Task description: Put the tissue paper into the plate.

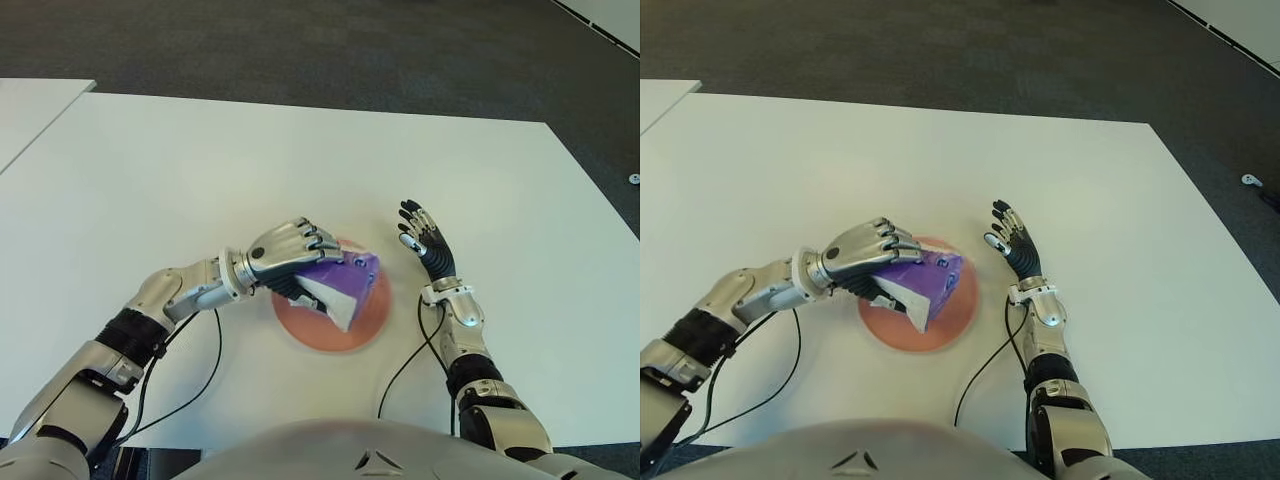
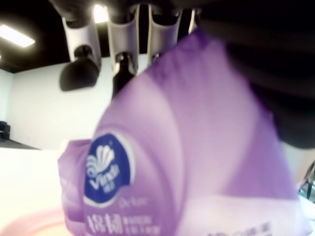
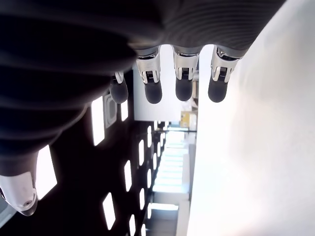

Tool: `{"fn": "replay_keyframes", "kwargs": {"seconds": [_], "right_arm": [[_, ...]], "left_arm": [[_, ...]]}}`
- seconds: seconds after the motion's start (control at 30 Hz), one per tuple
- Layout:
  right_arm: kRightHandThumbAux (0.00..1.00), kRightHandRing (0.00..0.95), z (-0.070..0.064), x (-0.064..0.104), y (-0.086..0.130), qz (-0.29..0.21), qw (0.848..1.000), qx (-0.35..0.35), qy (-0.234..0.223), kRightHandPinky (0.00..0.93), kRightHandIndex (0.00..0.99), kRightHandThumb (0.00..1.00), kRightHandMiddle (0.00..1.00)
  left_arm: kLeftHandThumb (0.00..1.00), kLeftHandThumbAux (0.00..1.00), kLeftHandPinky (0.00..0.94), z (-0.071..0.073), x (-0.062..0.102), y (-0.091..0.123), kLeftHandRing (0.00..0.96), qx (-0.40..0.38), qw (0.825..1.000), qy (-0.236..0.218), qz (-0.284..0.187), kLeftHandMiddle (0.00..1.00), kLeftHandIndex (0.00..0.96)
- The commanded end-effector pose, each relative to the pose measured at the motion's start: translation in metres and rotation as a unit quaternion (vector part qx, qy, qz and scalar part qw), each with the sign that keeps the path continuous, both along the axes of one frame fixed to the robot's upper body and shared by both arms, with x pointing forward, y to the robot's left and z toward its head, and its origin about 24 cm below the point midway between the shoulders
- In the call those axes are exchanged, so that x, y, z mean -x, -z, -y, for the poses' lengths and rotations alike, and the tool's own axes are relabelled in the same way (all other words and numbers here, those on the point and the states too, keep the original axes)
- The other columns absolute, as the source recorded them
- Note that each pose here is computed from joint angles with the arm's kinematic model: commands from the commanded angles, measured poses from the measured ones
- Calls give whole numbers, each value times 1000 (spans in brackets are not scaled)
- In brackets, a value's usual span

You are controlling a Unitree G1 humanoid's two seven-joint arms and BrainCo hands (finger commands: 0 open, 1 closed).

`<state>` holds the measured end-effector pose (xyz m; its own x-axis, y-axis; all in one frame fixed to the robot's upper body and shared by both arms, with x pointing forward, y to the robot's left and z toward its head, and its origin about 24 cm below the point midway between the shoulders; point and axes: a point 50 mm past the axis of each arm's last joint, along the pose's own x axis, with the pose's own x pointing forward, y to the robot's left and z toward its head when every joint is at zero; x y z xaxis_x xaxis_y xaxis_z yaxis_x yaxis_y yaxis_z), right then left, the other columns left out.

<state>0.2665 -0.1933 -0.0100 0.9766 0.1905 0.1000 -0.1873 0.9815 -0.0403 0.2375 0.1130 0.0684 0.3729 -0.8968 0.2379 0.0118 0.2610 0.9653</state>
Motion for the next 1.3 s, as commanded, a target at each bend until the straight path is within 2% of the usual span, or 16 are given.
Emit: {"fn": "replay_keyframes", "kwargs": {"seconds": [0.03, 0.2, 0.6, 0.73, 0.77, 0.8, 0.83, 0.87, 0.93, 0.97, 1.07, 1.17, 1.3], "right_arm": [[550, 0, -1, 58, 62, -142, 989, -20, 21, 0, 0, 0, 0], [558, 0, -2, 58, 62, -144, 989, -21, 21, 0, 0, 0, 0], [563, 0, -3, 58, 63, -144, 989, -23, 19, 0, 0, 0, 0], [561, 0, -2, 59, 64, -147, 989, -23, 22, 0, 0, 0, 0], [556, 0, -2, 59, 64, -148, 988, -24, 23, 0, 0, 0, 0], [555, 0, -2, 59, 64, -148, 988, -24, 23, 0, 0, 0, 0], [552, 0, -2, 59, 64, -148, 988, -25, 24, 0, 0, 0, 0], [549, 0, -2, 59, 64, -147, 989, -25, 24, 0, 0, 0, 0], [547, 0, -2, 59, 64, -148, 988, -25, 23, 0, 0, 0, 0], [550, 0, -2, 59, 64, -148, 988, -24, 23, 0, 0, 0, 0], [562, 0, -2, 59, 64, -148, 989, -23, 20, 0, 0, 0, 0], [574, 0, -2, 58, 64, -147, 989, -22, 17, 0, 0, 0, 0], [584, 0, -2, 58, 63, -147, 989, -21, 16, 0, 0, 0, 0]], "left_arm": [[748, 698, 813, -3, -2, 1, 841, -50, 998, -9, 31, 836, 443], [748, 698, 816, -7, -9, -9, 843, -52, 997, -6, 50, 837, 443], [747, 699, 823, -2, -1, -4, 845, -72, 996, 1, 61, 838, 442], [743, 698, 757, -2, -1, 0, 809, -65, 996, -4, 60, 807, 443], [723, 702, 571, -3, -1, 3, 592, -69, 996, -8, 58, 606, 432], [715, 704, 503, -3, -2, 3, 514, -84, 995, -10, 59, 535, 428], [530, 653, 322, -4, -3, 3, 329, -94, 994, -12, 61, 368, 325], [407, 621, 206, -4, -5, 0, 210, -114, 991, -11, 66, 260, 258], [258, 542, 105, -4, -5, -2, 107, -154, 986, -10, 70, 134, 138], [182, 487, 67, -4, -4, -2, 68, -173, 982, -9, 70, 86, 88], [89, 383, 21, -5, 1, -5, 22, -212, 976, -14, 53, 28, 28], [70, 309, 7, -6, 6, -12, 7, -226, 973, -19, 43, 9, 9], [77, 263, 1, -7, 9, -16, 1, -240, 970, -25, 35, 1, 1]]}}
